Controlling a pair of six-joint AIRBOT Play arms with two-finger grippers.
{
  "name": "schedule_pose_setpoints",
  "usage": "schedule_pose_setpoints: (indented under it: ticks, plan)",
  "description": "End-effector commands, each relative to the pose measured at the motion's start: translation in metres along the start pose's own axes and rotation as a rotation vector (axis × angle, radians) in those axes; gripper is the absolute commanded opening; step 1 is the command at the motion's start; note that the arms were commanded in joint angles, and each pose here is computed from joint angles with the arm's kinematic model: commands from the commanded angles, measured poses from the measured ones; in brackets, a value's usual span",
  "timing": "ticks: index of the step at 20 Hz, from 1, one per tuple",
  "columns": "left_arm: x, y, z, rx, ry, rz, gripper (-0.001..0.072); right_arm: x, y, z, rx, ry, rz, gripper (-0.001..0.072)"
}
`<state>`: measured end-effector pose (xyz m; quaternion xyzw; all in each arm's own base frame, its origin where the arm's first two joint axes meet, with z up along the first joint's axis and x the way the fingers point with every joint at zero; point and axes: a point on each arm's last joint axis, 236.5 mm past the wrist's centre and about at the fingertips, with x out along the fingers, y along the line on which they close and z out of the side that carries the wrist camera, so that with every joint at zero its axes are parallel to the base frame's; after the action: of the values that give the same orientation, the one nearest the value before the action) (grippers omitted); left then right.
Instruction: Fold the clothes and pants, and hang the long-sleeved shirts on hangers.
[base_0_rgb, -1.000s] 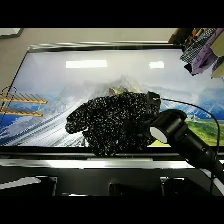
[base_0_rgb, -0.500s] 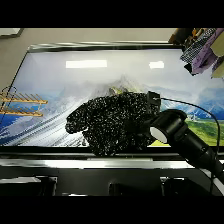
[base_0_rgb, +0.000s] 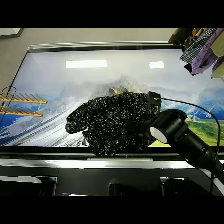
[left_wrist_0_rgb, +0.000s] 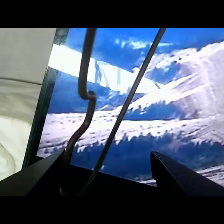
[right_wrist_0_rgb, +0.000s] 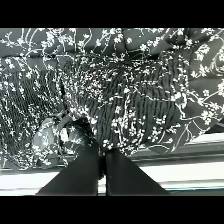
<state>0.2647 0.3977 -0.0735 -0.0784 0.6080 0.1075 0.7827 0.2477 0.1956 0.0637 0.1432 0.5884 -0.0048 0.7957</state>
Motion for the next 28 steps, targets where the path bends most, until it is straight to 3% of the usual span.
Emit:
schedule_pose_setpoints:
  ticks: [1, 4, 5, 6, 7, 19, 20, 22, 23, 28]
  plan:
    - [0.011, -0.004, -0.002, 0.031, 0.024, -0.013, 0.0596, 0.0, -0.008, -0.003, -0.004, 0.013, -0.034, 0.003]
    - [0.012, 0.0, -0.007, 0.042, 0.046, 0.001, 0.0592, 0.0, -0.009, -0.002, -0.005, 0.01, -0.038, 0.003]
    - [0.012, 0.001, -0.009, 0.045, 0.052, 0.005, 0.0542, 0.0, -0.01, -0.001, -0.006, 0.006, -0.041, 0.003]
    - [0.012, 0.002, -0.01, 0.049, 0.059, 0.009, 0.041, 0.0, -0.01, -0.001, -0.006, 0.006, -0.041, 0.003]
    - [0.012, 0.0, -0.012, 0.053, 0.068, 0.005, 0.0365, 0.0, -0.01, 0.0, -0.008, 0.001, -0.044, 0.003]
    - [0.037, -0.025, -0.022, 0.076, 0.146, -0.081, 0.0365, 0.0, -0.011, 0.0, -0.008, 0.0, -0.046, 0.003]
    - [0.038, -0.028, -0.024, 0.078, 0.155, -0.092, 0.0338, 0.0, -0.011, 0.0, -0.008, -0.001, -0.046, 0.003]
    - [0.037, -0.033, -0.025, 0.083, 0.166, -0.106, 0.0103, 0.0, -0.011, 0.0, -0.008, 0.0, -0.046, 0.003]
    - [0.036, -0.035, -0.025, 0.086, 0.171, -0.112, 0.0022, 0.0, -0.011, 0.0, -0.008, 0.0, -0.046, 0.003]
    - [0.028, -0.044, -0.01, 0.118, 0.149, -0.101, 0.002, 0.0, -0.011, 0.0, -0.008, 0.001, -0.046, 0.0031]
